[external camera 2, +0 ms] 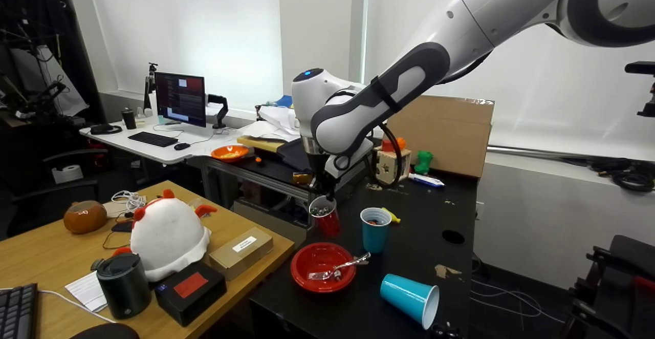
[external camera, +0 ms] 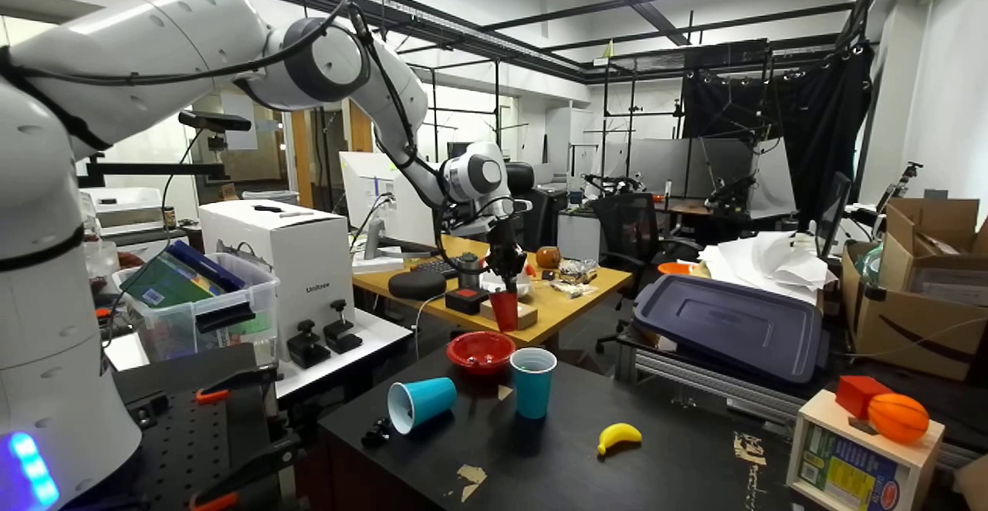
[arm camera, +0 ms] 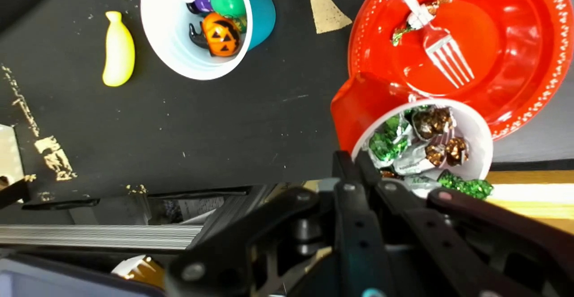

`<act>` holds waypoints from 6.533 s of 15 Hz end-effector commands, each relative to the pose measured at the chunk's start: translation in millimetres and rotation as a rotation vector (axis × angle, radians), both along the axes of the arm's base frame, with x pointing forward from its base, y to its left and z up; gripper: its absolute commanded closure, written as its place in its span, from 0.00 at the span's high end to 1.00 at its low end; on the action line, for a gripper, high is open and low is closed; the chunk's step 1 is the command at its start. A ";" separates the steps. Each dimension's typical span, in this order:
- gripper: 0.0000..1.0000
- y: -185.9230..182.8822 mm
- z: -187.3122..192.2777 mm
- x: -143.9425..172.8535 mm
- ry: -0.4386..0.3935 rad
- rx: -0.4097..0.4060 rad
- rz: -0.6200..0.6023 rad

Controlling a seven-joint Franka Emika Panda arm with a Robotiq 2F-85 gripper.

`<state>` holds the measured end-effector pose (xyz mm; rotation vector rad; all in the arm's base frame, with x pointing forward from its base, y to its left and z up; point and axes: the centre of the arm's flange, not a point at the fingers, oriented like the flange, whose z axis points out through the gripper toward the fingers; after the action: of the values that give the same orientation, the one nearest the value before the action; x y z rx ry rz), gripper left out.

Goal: Pour the things in the red cup into the red bowl

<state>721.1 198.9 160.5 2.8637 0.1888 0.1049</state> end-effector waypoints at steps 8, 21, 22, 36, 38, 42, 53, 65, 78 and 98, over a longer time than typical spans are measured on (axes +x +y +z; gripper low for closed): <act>0.01 6.1 -2.6 -9.0 -0.112 -0.140 0.041; 0.01 10.2 -20.8 -21.0 -0.173 -0.215 0.016; 0.01 10.7 -21.0 -21.5 -0.180 -0.222 0.022; 0.01 28.8 -41.1 -44.2 -0.261 -0.355 0.059; 0.01 31.8 -39.3 -42.2 -0.287 -0.364 0.048; 0.01 34.3 -38.2 -39.6 -0.321 -0.369 0.025; 0.01 48.9 -34.2 -41.4 -0.434 -0.353 -0.021; 0.01 63.4 -41.7 -67.3 -0.544 -0.388 -0.003; 0.01 74.4 -60.3 -102.7 -0.602 -0.466 0.080; 0.01 95.0 -98.1 -148.5 -0.617 -0.633 0.234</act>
<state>583.5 301.0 55.1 2.1034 0.3361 0.7905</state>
